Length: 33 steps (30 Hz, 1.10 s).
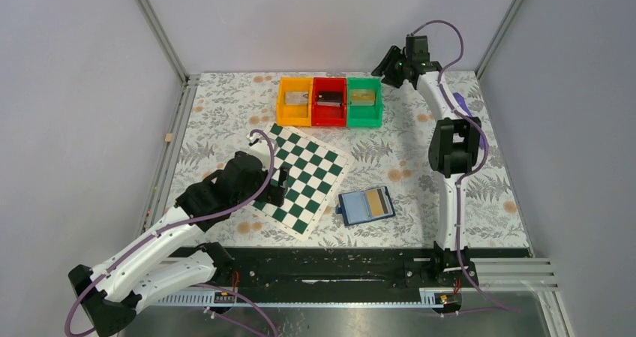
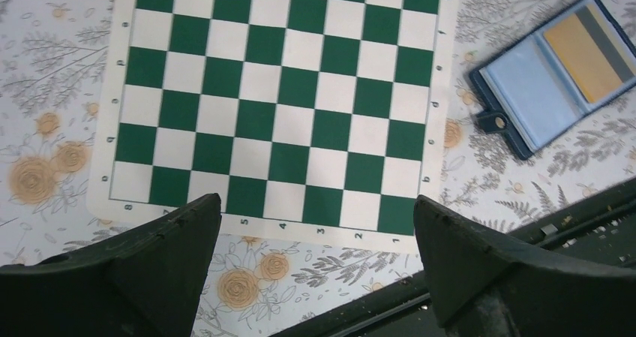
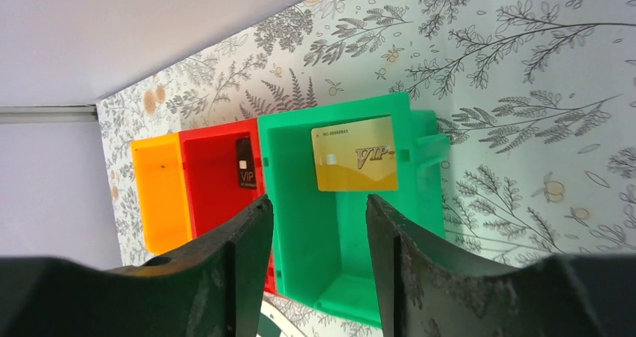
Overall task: Take the credit cards out of the card holder
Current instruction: Place the credit card in the storage box, then remove the credit card from the card holder.
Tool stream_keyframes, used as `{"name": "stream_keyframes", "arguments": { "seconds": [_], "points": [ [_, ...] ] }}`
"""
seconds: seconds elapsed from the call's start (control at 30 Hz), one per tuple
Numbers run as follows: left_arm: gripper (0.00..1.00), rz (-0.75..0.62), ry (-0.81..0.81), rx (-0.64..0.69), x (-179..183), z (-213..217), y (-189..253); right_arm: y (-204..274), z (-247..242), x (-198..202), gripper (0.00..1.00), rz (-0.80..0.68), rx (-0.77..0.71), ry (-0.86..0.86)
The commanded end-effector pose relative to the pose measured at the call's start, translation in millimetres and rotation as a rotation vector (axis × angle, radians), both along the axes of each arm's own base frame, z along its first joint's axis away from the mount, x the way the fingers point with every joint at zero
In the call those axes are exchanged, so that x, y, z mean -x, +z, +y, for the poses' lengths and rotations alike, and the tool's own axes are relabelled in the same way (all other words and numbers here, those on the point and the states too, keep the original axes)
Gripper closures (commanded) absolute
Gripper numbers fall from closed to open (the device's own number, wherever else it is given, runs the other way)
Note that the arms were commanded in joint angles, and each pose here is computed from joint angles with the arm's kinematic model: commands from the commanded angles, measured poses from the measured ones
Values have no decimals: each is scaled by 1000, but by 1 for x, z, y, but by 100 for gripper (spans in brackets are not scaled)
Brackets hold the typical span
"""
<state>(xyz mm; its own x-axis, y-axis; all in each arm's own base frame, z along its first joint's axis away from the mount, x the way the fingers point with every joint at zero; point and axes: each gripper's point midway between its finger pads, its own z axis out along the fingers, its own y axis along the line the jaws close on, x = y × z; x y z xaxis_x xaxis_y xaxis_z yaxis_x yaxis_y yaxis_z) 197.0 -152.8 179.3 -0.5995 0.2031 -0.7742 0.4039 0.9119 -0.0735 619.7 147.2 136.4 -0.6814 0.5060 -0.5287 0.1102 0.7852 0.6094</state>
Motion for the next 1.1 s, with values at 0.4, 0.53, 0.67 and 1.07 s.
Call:
{"name": "stream_keyframes", "arguments": {
  "seconds": [0.4, 0.53, 0.67, 1.07],
  "points": [
    [2, 31, 2, 84, 2, -12, 1, 75, 1, 180, 48, -25, -50, 135],
    [4, 118, -51, 193, 11, -38, -2, 61, 4, 252, 50, -7, -62, 176],
    [13, 268, -156, 378, 26, -85, -5, 19, 3, 319, 51, 58, -23, 214],
    [31, 410, -380, 603, 34, -212, -18, -36, 17, 405, 61, 73, -97, 379]
  ]
}}
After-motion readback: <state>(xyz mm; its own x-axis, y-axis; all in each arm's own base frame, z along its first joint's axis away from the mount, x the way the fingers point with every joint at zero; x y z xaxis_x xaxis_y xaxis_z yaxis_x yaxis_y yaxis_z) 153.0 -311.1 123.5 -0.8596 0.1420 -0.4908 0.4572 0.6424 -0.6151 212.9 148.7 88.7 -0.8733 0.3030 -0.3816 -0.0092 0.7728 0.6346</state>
